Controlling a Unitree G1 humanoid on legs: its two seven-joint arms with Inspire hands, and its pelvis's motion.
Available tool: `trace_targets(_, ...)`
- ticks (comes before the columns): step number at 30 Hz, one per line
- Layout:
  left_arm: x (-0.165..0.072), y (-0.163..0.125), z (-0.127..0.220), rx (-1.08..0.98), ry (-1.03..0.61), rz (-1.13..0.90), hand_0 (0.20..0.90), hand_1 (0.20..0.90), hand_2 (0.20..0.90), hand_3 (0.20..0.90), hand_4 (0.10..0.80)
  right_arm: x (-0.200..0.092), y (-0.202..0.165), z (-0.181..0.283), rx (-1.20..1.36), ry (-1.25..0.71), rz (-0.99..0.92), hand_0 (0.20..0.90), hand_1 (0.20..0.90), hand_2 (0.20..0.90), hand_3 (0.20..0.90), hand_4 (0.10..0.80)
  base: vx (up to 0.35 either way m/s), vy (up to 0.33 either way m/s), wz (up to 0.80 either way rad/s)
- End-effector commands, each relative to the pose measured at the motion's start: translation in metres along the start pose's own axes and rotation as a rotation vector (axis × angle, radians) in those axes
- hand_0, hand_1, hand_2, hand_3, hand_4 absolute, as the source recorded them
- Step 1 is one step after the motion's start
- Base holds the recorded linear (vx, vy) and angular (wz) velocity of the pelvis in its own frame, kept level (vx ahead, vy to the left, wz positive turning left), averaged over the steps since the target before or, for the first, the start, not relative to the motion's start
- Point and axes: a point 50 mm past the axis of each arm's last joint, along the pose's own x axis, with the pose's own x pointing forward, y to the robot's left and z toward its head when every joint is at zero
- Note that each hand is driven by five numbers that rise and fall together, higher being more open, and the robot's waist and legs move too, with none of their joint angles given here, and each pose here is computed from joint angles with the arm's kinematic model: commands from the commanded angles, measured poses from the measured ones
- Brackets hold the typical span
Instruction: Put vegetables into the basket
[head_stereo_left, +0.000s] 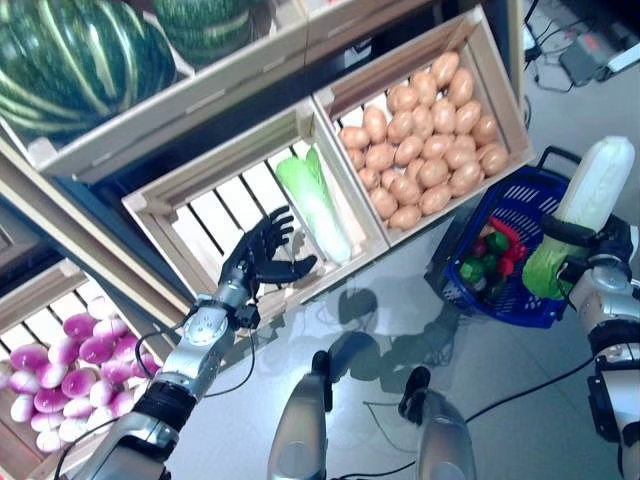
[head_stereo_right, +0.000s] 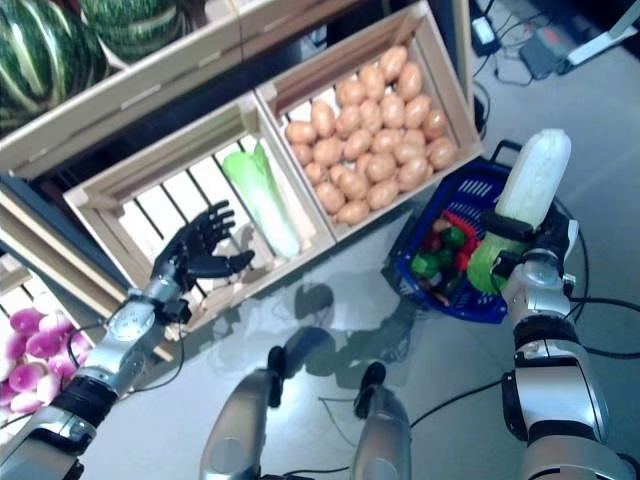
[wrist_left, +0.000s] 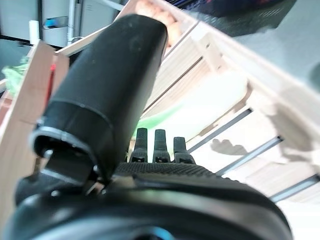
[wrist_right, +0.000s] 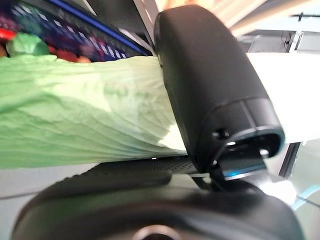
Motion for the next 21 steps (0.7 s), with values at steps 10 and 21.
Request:
trace_targets(10,0.012,0.019,0.089,0.029,-0.483,0.179,0.900,0.900,0.900,0.900,0.800,0.010,-0.017,0.067,0.003,-0.205,0.036,0.300,0.300,0.300,0.300,0.400,-0.081,0.021,0.00)
trace_targets(21,0.017,0.031,0.117,0.049,-0.594,0.246,0.900,0.900,0.900,0.900,0.800,0.015,-0.028,0.071,0.148,-0.124,-0.068,0.900,0.900,0.900,0.900,0.800,-0.003,0.005,0.00)
